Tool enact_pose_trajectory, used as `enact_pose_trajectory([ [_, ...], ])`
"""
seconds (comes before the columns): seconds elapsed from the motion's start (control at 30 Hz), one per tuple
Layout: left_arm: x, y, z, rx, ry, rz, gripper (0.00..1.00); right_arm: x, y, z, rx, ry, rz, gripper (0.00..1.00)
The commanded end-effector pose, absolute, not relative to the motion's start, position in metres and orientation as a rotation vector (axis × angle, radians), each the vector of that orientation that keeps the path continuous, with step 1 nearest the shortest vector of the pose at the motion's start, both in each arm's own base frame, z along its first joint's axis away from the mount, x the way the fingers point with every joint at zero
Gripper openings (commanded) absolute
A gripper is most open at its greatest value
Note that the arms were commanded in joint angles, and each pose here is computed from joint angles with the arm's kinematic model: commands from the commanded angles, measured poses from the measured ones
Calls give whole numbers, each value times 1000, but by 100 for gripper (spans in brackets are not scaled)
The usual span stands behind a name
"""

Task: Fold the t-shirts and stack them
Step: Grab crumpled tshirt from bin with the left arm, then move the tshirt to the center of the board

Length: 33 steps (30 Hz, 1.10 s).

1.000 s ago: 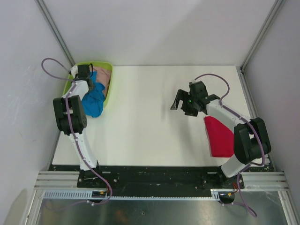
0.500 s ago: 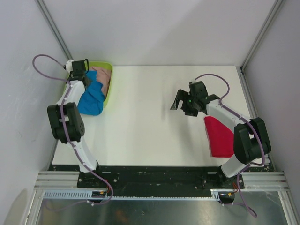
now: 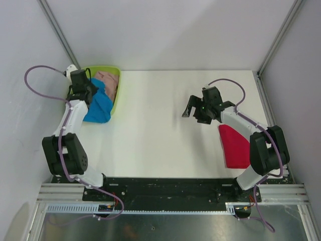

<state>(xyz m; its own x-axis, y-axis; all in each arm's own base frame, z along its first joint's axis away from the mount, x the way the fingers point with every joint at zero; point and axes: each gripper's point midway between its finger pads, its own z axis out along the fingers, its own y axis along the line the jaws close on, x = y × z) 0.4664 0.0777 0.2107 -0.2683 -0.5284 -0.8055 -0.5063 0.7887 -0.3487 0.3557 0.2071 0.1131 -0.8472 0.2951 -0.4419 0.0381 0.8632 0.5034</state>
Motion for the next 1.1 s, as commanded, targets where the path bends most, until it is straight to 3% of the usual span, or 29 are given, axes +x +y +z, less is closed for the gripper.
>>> enact_pose_trajectory([
  [0.0, 465, 50, 281, -649, 1737, -153, 0, 372, 212, 128, 231, 2453, 696, 100],
  [0.8, 366, -156, 434, 4, 1439, -591, 0, 394, 170, 167, 293, 2332, 629, 99],
  [1.07, 336, -223, 459, 153, 1401, -732, 0, 395, 148, 179, 335, 2300, 581, 99],
])
